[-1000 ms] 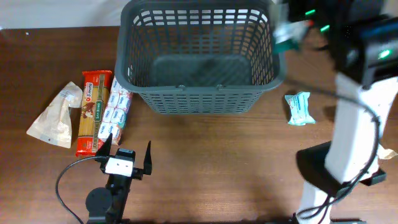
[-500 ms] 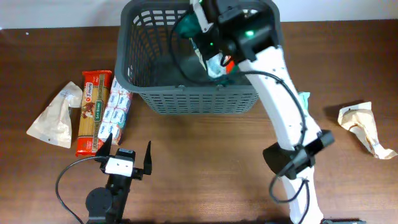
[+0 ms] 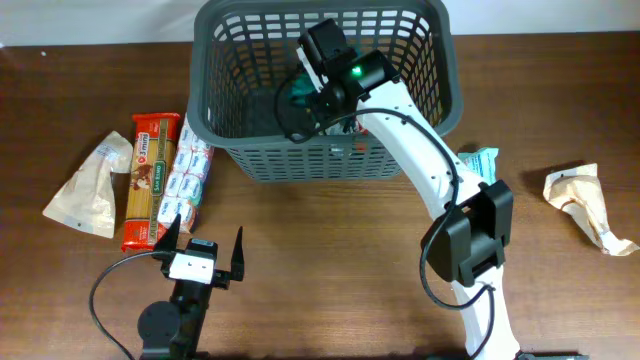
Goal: Pack container
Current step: 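Carry the green bag over the grey basket and release it, then move the right gripper to the beige paper pouch and grasp it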
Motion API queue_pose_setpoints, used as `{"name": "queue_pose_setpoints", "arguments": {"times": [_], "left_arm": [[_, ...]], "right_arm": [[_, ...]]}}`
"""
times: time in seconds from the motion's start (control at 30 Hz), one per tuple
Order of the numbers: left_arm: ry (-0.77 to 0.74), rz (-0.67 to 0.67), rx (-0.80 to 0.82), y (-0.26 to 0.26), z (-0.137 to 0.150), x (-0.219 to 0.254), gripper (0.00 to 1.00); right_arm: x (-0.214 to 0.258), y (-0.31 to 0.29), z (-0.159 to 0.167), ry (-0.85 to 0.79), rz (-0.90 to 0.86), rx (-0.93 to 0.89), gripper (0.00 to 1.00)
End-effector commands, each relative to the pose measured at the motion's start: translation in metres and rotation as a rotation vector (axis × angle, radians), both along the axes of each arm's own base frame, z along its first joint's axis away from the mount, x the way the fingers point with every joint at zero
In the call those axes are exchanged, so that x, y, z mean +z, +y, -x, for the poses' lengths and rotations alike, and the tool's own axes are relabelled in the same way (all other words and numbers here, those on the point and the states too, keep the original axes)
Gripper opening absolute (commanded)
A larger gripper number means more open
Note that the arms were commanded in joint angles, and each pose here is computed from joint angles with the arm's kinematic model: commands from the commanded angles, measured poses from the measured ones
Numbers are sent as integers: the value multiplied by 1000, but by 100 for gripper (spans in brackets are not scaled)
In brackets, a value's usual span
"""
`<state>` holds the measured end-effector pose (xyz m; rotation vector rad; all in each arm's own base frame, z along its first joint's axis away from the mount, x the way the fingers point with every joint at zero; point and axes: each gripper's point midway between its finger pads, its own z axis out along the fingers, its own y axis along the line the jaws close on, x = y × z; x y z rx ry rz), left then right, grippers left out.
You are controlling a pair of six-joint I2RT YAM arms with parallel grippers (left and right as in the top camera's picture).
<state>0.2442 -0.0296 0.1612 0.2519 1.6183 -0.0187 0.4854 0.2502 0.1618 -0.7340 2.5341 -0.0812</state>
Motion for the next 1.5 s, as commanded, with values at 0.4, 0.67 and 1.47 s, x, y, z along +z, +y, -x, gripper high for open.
{"name": "queue_pose_setpoints", "arguments": {"times": [0.4,0.67,1.47], "left_arm": [[7,6,-15,-3,0,-3,99],[7,6,-15,-3,0,-3,99],[7,6,-15,-3,0,-3,99]], "right_arm": [[256,-145,3,-597,151,-315,79],[239,-327,28,-455,77,-561,81],[-103,-481,178,382,191,-523,87]]}}
